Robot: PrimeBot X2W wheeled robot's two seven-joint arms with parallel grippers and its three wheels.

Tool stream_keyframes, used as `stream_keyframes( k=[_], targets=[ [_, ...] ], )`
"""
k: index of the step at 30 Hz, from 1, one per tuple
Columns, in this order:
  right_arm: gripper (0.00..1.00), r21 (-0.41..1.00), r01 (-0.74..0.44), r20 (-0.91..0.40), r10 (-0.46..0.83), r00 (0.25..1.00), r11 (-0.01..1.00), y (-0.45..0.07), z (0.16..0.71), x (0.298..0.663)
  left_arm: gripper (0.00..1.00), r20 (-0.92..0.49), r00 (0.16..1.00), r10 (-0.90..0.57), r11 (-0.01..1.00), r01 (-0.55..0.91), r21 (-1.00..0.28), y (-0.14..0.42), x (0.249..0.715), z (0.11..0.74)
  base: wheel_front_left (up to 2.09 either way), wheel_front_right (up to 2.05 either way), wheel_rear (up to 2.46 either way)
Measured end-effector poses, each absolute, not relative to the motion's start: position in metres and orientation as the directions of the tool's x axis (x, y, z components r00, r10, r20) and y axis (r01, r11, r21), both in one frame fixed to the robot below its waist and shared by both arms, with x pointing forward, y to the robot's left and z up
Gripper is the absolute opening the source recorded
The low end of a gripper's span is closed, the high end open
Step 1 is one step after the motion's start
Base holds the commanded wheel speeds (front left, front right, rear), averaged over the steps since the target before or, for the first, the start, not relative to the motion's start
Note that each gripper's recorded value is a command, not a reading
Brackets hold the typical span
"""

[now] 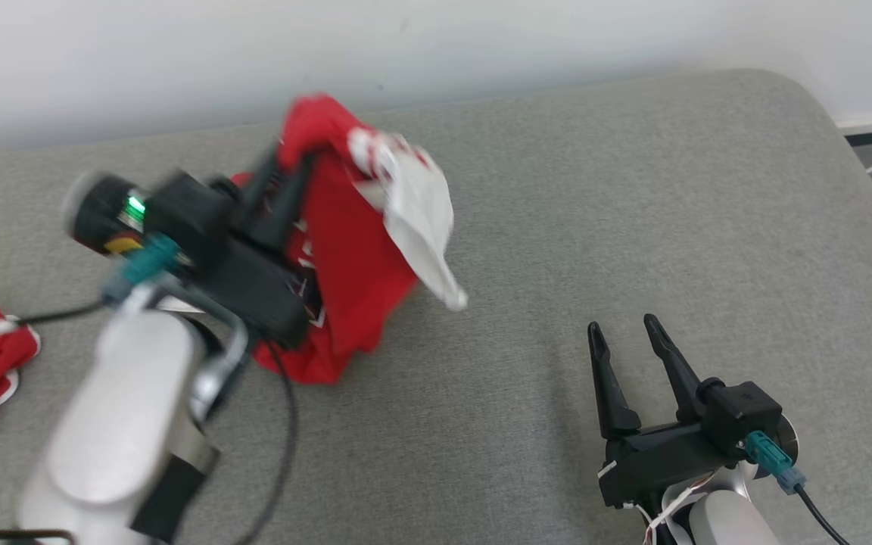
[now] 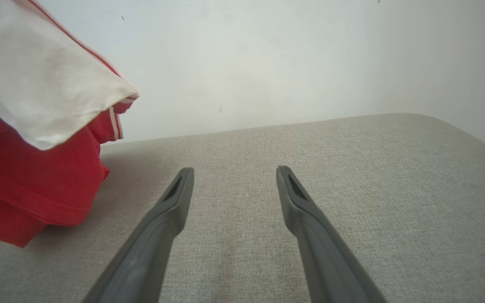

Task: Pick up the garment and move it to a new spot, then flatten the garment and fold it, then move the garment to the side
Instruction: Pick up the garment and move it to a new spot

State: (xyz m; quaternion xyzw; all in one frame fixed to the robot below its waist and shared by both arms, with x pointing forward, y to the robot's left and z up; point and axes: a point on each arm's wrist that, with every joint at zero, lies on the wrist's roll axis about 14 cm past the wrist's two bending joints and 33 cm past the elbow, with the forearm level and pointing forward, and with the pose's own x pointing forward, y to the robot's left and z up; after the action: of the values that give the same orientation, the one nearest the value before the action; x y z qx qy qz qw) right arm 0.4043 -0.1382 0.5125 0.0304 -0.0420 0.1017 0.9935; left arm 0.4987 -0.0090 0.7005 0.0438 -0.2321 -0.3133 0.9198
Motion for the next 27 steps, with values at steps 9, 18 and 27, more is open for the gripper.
stream_keyframes(
  k=[9,18,27],
  targets=[
    [1.00,0.047,-0.171,0.078,0.167,0.983,0.984,-0.150,0.509,0.404,0.00,0.260,0.660,-0.705,0.694,0.717,0.061,-0.074,0.470,0.614,0.00,0.00,0.00],
    [1.00,0.043,-0.185,0.083,0.181,0.980,0.982,-0.146,0.511,0.406,1.00,0.173,0.591,-0.788,0.603,0.797,0.026,-0.109,0.435,0.569,0.00,0.00,0.00],
    [1.00,0.052,-0.214,0.082,0.210,0.974,0.975,-0.134,0.509,0.407,1.00,0.239,0.671,-0.702,0.681,0.731,-0.051,-0.085,0.427,0.576,0.00,0.00,0.00]
  ],
)
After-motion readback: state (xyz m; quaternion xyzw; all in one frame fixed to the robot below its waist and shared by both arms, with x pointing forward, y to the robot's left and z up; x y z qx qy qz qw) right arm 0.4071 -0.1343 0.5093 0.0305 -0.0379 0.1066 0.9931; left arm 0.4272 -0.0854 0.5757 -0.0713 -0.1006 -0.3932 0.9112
